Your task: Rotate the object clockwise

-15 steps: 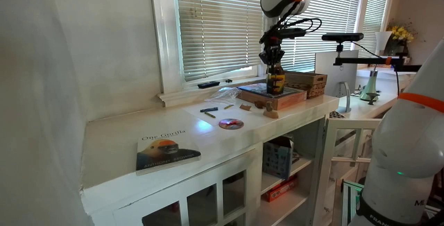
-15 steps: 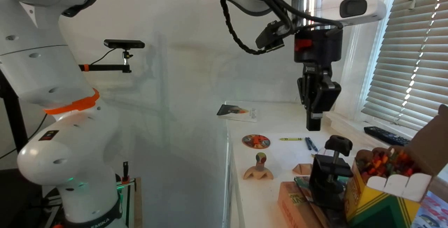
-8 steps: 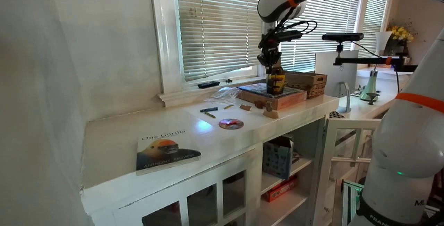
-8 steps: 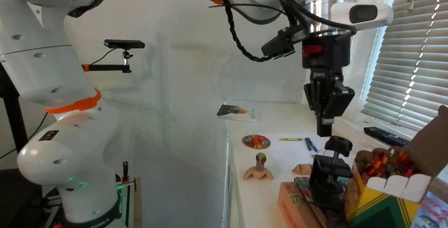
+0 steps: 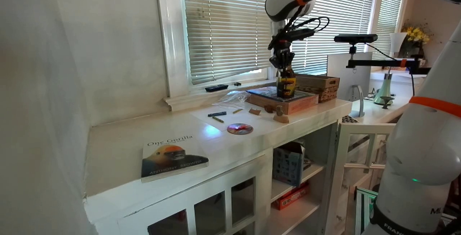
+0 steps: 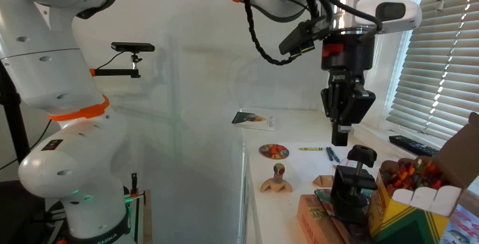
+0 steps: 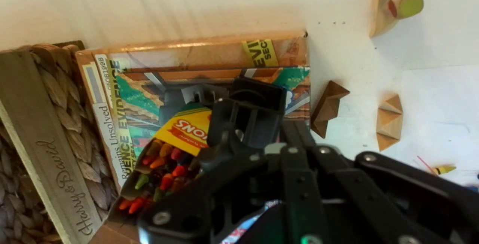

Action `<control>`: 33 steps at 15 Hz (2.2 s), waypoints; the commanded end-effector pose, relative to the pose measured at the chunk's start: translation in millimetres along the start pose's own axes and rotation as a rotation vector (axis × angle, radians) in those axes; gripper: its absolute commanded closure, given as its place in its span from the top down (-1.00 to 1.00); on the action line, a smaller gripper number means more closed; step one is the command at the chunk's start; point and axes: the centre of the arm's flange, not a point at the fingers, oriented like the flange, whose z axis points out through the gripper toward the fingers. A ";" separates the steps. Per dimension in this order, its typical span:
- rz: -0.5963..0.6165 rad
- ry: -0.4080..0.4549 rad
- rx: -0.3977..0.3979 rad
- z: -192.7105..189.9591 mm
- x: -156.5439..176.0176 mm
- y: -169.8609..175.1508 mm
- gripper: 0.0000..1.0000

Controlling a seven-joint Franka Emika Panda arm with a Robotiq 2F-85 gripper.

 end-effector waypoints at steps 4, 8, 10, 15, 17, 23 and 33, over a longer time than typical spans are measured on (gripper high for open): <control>0.029 -0.122 -0.047 -4.1 5.6 7.0 -1.00; 0.020 -0.129 -0.043 2.7 11.6 11.7 -1.00; 0.030 -0.107 -0.034 7.1 16.5 13.7 -1.00; 0.043 -0.072 -0.025 7.7 24.5 16.7 -1.00; 0.055 -0.053 -0.009 7.0 27.8 17.9 -1.00; 0.086 0.007 0.018 6.6 34.7 18.5 -1.00; 0.160 0.040 0.024 9.5 39.7 20.2 -1.00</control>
